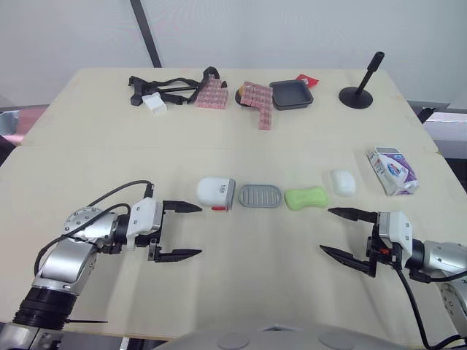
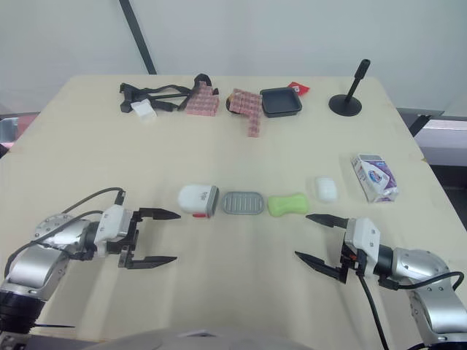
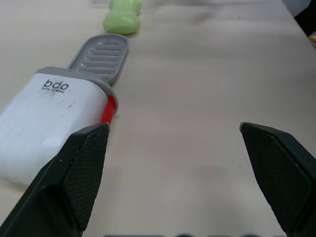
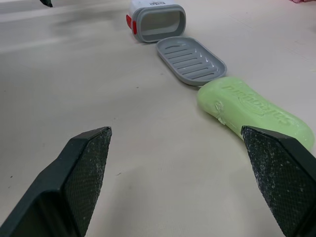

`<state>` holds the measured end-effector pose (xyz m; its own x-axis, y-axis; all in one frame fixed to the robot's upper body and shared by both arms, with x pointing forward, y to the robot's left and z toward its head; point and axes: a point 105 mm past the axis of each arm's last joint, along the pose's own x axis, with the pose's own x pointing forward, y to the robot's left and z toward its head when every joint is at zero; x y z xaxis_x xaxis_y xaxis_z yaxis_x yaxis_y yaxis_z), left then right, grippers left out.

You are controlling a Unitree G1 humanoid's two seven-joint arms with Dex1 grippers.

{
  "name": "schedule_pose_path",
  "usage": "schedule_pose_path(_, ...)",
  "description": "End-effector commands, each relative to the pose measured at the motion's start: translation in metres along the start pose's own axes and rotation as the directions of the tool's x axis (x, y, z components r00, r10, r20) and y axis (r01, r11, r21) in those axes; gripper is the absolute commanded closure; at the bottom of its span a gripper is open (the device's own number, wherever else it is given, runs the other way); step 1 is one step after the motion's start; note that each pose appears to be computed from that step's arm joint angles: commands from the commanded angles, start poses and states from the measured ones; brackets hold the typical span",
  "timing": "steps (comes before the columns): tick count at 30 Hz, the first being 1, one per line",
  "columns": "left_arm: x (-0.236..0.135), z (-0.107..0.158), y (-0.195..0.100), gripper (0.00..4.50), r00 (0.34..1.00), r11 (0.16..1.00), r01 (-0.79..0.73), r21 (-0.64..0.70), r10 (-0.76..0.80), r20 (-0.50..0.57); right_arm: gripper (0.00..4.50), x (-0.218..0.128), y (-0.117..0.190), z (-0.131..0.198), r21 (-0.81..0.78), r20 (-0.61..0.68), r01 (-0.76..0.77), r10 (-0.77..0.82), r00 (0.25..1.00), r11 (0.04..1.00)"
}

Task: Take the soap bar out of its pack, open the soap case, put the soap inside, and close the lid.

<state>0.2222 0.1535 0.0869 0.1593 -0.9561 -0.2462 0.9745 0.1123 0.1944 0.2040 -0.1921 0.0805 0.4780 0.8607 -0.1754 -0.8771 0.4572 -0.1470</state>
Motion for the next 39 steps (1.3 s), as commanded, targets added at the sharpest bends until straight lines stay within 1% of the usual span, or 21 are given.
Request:
schedule_pose_path(1, 0.0, 0.005, 0.003, 0.0, 0.999, 0.999, -0.039, 0.022, 0.038, 0.008, 0.0, -0.003, -0.003, 0.009, -0.031, 0.013, -0.001, 0.002, 1.0, 1.0)
schedule_pose_path(4, 0.001, 0.003, 0.009, 0.0, 0.997, 0.997, -0.079, 0.007, 0.079, 0.011, 0.0, -0.002, -0.003, 0.01, -0.032, 0.012, -0.002, 0.002, 1.0, 0.999)
schedule_pose_path(8, 0.003, 0.002, 0.004, 0.0, 0.997, 0.997, -0.074, -0.009, 0.074, 0.019, 0.0, 0.0, -0.003, 0.011, -0.035, 0.015, -0.003, 0.003, 1.0, 0.999)
schedule_pose_path(12, 0.004, 0.007, 0.005, 0.0, 0.99, 0.992, -0.122, -0.04, 0.125, 0.067, 0.0, 0.0, -0.004, 0.011, -0.034, 0.021, 0.003, -0.003, 1.0, 0.999)
schedule_pose_path(17, 0.001, 0.005, -0.006, 0.0, 0.985, 0.988, -0.148, -0.036, 0.15, 0.079, 0.0, 0.0, -0.004, 0.011, -0.043, 0.016, 0.003, -0.002, 1.0, 0.999)
schedule_pose_path(23, 0.0, 0.013, -0.018, 0.0, 0.976, 0.983, -0.18, -0.028, 0.182, 0.122, 0.0, -0.001, -0.006, 0.012, -0.05, 0.01, -0.004, 0.005, 1.0, 0.999)
schedule_pose_path(26, 0.001, 0.012, -0.027, 0.0, 0.972, 0.981, -0.193, -0.02, 0.194, 0.129, 0.0, 0.001, -0.009, 0.018, -0.047, 0.027, 0.003, -0.001, 1.0, 0.999)
schedule_pose_path(28, -0.001, 0.007, -0.031, 0.0, 0.969, 0.977, -0.211, -0.025, 0.213, 0.125, 0.0, 0.003, -0.013, 0.027, -0.017, 0.046, 0.007, -0.007, 0.999, 1.0)
schedule_pose_path(31, -0.006, -0.006, -0.039, 0.0, 0.969, 0.974, -0.227, 0.001, 0.226, 0.101, 0.0, 0.006, -0.01, 0.036, -0.007, -0.041, -0.094, 0.094, 0.995, 0.996)
schedule_pose_path(33, -0.009, -0.013, -0.04, 0.0, 0.967, 0.971, -0.241, 0.007, 0.24, 0.084, 0.0, 0.011, -0.015, 0.04, 0.002, -0.13, -0.125, 0.124, 0.984, 0.992)
schedule_pose_path(35, -0.011, -0.019, -0.043, 0.0, 0.969, 0.971, -0.238, 0.012, 0.236, 0.077, 0.0, 0.018, -0.023, 0.045, -0.007, -0.198, -0.125, 0.122, 0.973, 0.992)
schedule_pose_path(39, -0.012, -0.023, -0.044, 0.0, 0.97, 0.972, -0.233, 0.016, 0.231, 0.077, 0.0, 0.034, -0.033, 0.052, -0.04, -0.269, -0.124, 0.109, 0.957, 0.991)
